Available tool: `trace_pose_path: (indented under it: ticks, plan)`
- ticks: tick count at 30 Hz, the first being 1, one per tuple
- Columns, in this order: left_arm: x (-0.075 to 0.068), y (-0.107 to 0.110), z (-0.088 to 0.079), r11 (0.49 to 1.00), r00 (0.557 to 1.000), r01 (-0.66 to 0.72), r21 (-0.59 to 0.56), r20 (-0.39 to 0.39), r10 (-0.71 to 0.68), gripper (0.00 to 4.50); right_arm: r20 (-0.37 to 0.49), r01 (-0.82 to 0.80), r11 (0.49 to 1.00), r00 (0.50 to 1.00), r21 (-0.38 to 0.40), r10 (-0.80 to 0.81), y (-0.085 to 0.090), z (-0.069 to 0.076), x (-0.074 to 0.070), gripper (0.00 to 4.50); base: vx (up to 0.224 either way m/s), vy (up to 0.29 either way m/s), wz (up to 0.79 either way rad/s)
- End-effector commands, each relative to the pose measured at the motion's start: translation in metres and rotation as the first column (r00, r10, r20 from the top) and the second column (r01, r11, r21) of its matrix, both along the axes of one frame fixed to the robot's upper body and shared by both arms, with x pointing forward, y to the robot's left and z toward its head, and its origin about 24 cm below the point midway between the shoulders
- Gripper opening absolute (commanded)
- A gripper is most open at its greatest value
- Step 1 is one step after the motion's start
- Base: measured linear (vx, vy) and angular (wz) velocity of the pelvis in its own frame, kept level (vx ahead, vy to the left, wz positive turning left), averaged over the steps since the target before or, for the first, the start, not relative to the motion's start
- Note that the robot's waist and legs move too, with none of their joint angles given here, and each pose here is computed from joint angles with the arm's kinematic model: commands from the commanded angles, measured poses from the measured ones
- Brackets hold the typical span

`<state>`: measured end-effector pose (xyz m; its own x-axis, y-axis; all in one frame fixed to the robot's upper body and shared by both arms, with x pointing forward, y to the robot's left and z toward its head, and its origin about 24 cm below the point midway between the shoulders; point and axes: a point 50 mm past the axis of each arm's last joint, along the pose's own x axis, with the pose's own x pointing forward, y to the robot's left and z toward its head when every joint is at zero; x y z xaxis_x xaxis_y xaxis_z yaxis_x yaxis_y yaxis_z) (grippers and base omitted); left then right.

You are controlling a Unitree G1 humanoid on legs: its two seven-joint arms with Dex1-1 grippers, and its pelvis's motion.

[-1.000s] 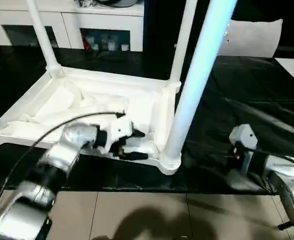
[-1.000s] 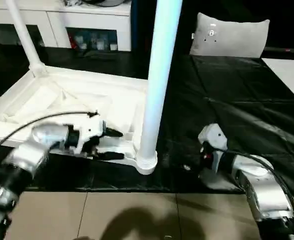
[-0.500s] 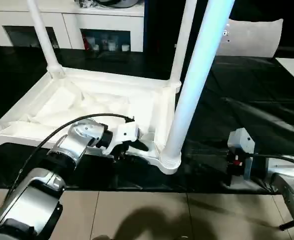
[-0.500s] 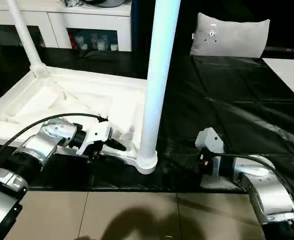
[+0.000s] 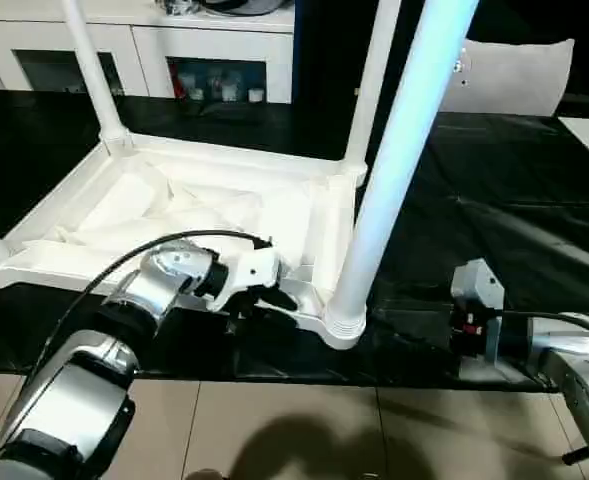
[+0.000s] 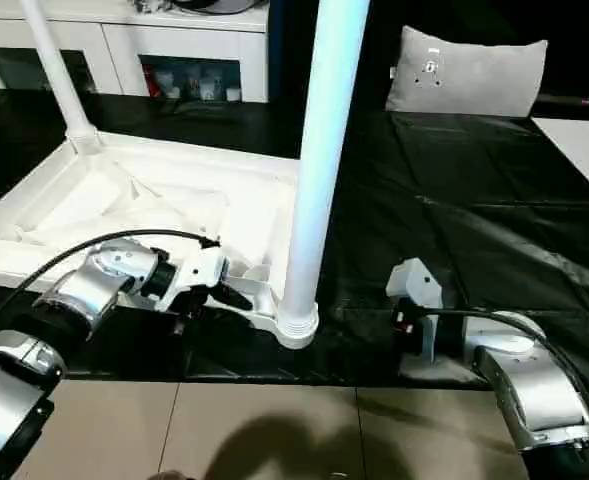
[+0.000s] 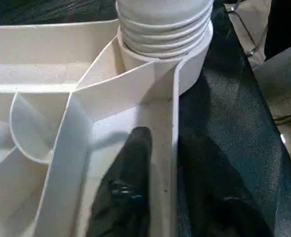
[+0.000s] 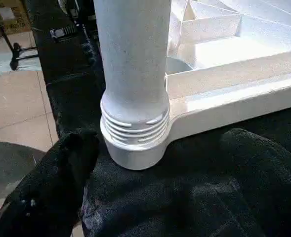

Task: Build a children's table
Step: Rotate leg to tighten

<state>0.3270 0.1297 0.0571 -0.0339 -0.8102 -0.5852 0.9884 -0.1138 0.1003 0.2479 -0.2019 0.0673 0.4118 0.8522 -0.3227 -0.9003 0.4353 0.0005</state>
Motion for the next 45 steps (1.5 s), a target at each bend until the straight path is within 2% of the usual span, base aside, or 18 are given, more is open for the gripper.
trace_pose_path:
  ticks: [1, 5, 9, 13, 15, 16, 19, 22, 24, 26, 27, 31, 32, 36, 38, 42, 44, 45]
  plan:
    - [0.002, -0.002, 0.004, 1.000, 1.000, 0.013, 0.014, 0.017, -0.013, 0.84, 0.013, -0.020, 1.000, 1.000, 0.005, 0.020, 0.003, 0.005, 0.000, 4.50, 0.000, 0.000, 0.00]
    - [0.002, -0.002, 0.001, 1.000, 1.000, 0.009, 0.004, -0.003, -0.009, 0.54, 0.008, -0.025, 1.000, 1.000, 0.006, 0.025, 0.005, 0.004, 0.000, 4.50, 0.000, 0.000, 0.00]
    - [0.001, 0.001, -0.004, 0.999, 1.000, -0.010, 0.042, -0.027, 0.012, 0.17, 0.012, -0.026, 0.999, 1.000, 0.031, 0.026, 0.008, 0.006, 0.001, 4.50, 0.000, 0.000, 0.00]
    - [0.001, 0.003, -0.009, 0.997, 0.998, -0.041, 0.067, -0.042, 0.044, 0.02, 0.025, -0.018, 1.000, 1.000, 0.018, 0.017, 0.014, 0.007, 0.008, 4.50, 0.000, 0.000, 0.00]
    - [-0.002, 0.001, -0.011, 0.997, 0.997, -0.034, 0.064, -0.060, 0.038, 0.02, 0.006, -0.038, 0.998, 0.999, 0.046, 0.038, 0.019, 0.008, 0.010, 4.50, 0.000, 0.000, 0.00]
    - [-0.003, 0.000, -0.012, 0.998, 0.997, -0.028, 0.060, -0.064, 0.032, 0.00, -0.002, -0.050, 0.997, 0.999, 0.059, 0.050, 0.021, 0.009, 0.010, 4.22, 0.000, 0.000, 0.00]
    - [-0.009, -0.010, -0.011, 1.000, 0.997, -0.002, 0.004, -0.078, 0.002, 0.00, -0.041, -0.109, 0.990, 0.993, 0.086, 0.113, 0.026, 0.007, 0.012, 4.10, 0.000, 0.000, 0.00]
    - [-0.016, -0.018, -0.010, 0.998, 0.996, 0.060, -0.013, -0.062, -0.061, 0.00, -0.084, -0.156, 0.981, 0.982, 0.117, 0.167, 0.029, 0.006, 0.016, 3.72, 0.000, 0.000, 0.00]
    - [-0.018, -0.021, -0.009, 0.997, 0.995, 0.076, -0.015, -0.057, -0.077, 0.00, -0.091, -0.168, 0.979, 0.980, 0.118, 0.179, 0.031, 0.006, 0.018, 3.68, 0.000, 0.000, 0.00]
    - [-0.019, -0.023, -0.008, 0.996, 0.995, 0.089, -0.017, -0.050, -0.090, 0.00, -0.089, -0.172, 0.979, 0.979, 0.112, 0.182, 0.034, 0.005, 0.023, 3.39, 0.000, 0.000, 0.00]
    - [-0.020, -0.024, -0.007, 0.995, 0.994, 0.093, -0.019, -0.048, -0.094, 0.00, -0.101, -0.180, 0.976, 0.976, 0.122, 0.192, 0.036, 0.005, 0.025, 3.39, 0.000, 0.000, 0.00]
    - [-0.020, -0.024, -0.005, 0.997, 0.995, 0.081, -0.020, -0.051, -0.082, 0.00, -0.127, -0.218, 0.966, 0.963, 0.140, 0.236, 0.040, 0.006, 0.028, 3.07, 0.000, 0.000, 0.00]
    - [-0.020, -0.023, -0.005, 0.997, 0.996, 0.077, -0.015, -0.052, -0.077, 0.00, -0.131, -0.225, 0.965, 0.961, 0.138, 0.243, 0.040, 0.006, 0.029, 2.84, 0.000, 0.000, 0.00]
    - [-0.020, -0.020, -0.005, 0.998, 0.996, 0.068, -0.002, -0.054, -0.068, 0.00, -0.140, -0.226, 0.964, 0.959, 0.141, 0.246, 0.040, 0.005, 0.031, 2.62, 0.000, 0.000, 0.00]
    - [-0.020, -0.017, -0.004, 0.999, 0.997, 0.054, 0.004, -0.062, -0.054, 0.00, -0.150, -0.234, 0.962, 0.955, 0.142, 0.255, 0.040, 0.003, 0.030, 2.33, 0.000, 0.000, 0.00]
    - [-0.020, -0.016, -0.004, 1.000, 0.997, 0.011, 0.004, -0.082, -0.010, 0.00, -0.144, -0.181, 0.976, 0.969, 0.124, 0.198, 0.042, 0.000, 0.035, 2.17, 0.000, 0.000, 0.00]
    - [-0.018, -0.017, -0.005, 0.997, 0.993, -0.072, -0.013, -0.099, 0.070, 0.00, -0.114, -0.050, 0.993, 0.992, 0.105, 0.062, 0.044, -0.003, 0.046, 2.13, 0.000, 0.000, 0.00]
    - [-0.018, -0.017, -0.005, 0.997, 0.993, -0.072, -0.013, -0.099, 0.070, 0.00, -0.114, -0.050, 0.993, 0.992, 0.105, 0.062, 0.044, -0.003, 0.046, 2.10, 0.000, 0.000, 0.00]
